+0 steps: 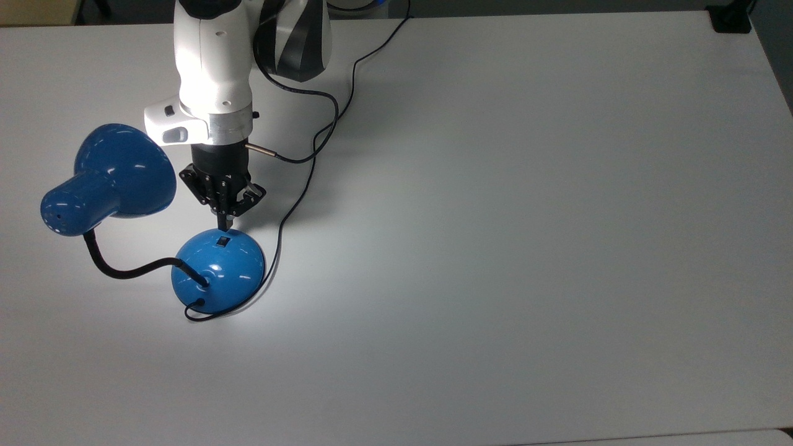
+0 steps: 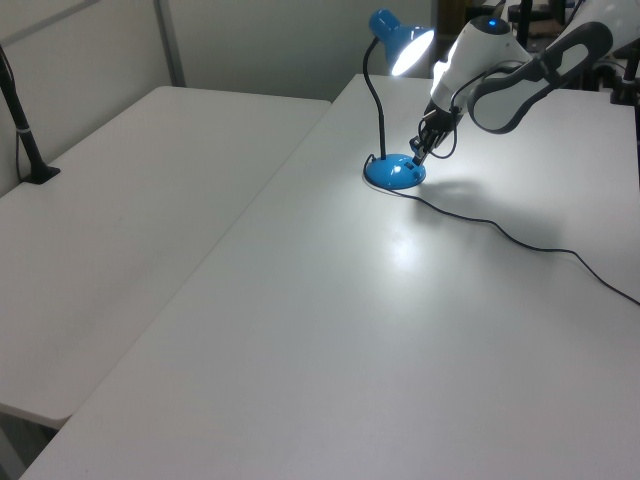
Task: Turn off the lamp
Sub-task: 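Lower the gripper onto the black switch and press it down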
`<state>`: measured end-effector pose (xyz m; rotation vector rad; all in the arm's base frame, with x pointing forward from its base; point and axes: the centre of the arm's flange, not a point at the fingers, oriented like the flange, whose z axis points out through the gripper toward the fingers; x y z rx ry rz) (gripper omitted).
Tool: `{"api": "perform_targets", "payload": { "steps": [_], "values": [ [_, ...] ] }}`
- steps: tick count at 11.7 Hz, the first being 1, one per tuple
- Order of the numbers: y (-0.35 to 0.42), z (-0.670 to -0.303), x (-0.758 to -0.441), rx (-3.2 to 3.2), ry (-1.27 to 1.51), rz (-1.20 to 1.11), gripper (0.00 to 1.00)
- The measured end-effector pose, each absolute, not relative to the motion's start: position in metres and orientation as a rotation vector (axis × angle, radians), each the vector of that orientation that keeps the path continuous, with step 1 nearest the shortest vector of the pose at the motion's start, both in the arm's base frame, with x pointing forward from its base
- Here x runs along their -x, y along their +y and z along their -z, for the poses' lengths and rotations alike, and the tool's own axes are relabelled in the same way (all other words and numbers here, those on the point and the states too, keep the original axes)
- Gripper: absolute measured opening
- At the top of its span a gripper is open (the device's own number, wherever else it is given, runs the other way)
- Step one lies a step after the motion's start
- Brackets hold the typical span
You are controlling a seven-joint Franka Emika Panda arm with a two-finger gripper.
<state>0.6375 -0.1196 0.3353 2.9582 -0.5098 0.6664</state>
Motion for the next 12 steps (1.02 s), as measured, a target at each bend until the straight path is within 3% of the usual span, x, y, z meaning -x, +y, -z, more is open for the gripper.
{"api": "perform_targets", "payload": {
  "steps": [12],
  "values": [
    [-0.124, -0.321, -0.643, -2.955, -0.513, -0.686, 0.01]
  ]
}}
